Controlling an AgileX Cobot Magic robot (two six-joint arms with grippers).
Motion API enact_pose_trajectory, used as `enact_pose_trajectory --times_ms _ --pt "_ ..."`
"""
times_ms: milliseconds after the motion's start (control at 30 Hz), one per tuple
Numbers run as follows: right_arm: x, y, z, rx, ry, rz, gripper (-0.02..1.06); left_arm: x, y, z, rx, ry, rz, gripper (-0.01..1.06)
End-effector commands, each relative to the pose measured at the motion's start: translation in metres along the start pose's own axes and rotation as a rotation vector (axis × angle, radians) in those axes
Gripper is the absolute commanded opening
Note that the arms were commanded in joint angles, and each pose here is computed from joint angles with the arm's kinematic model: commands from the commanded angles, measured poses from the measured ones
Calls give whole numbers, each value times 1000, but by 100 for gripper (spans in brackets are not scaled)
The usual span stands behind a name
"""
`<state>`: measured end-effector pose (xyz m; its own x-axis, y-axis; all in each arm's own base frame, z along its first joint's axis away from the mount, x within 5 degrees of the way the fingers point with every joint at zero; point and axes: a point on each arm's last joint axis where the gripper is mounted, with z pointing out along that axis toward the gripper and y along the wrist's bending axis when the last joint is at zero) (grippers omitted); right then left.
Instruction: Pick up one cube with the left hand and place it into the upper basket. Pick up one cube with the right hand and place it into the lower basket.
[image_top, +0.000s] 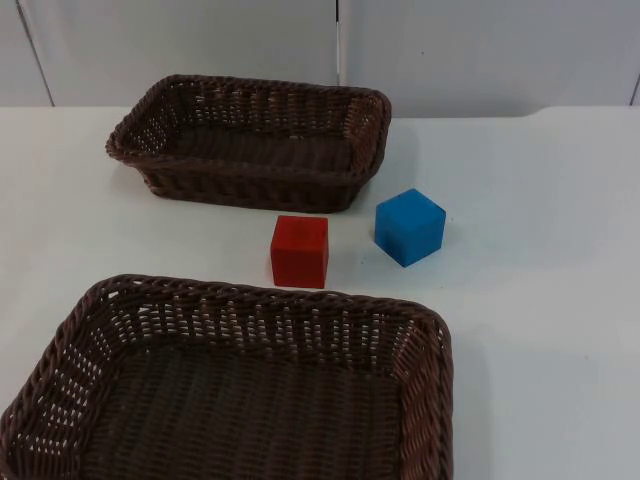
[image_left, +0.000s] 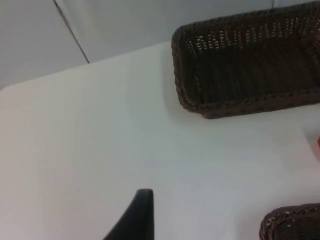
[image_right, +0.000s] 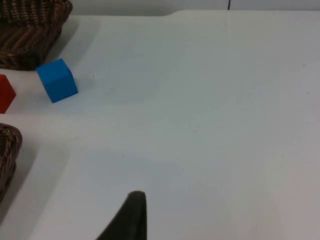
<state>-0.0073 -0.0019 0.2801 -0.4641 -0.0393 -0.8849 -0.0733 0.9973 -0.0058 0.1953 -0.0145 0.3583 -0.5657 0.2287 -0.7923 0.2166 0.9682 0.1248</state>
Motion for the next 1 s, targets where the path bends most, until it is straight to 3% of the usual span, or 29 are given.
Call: enact_pose_trajectory --times_ms 0,200,267,467,700,967 --pt "0 0 0 4 -10 10 105 -4 -1 -1 10 -27 -8 105" --pt "0 0 0 4 -10 10 105 -5 -5 -1 51 -40 -7 105" --pt "0 0 0 4 -10 10 105 -7 -10 -1 100 -60 -14 105" --pt "0 0 0 4 -10 10 105 -12 -28 2 197 -94 83 105" --pt "0 0 0 4 -10 10 105 -15 -46 37 257 -49 150 105" --pt "0 0 0 4 -10 10 105 -24 -50 68 283 12 146 105"
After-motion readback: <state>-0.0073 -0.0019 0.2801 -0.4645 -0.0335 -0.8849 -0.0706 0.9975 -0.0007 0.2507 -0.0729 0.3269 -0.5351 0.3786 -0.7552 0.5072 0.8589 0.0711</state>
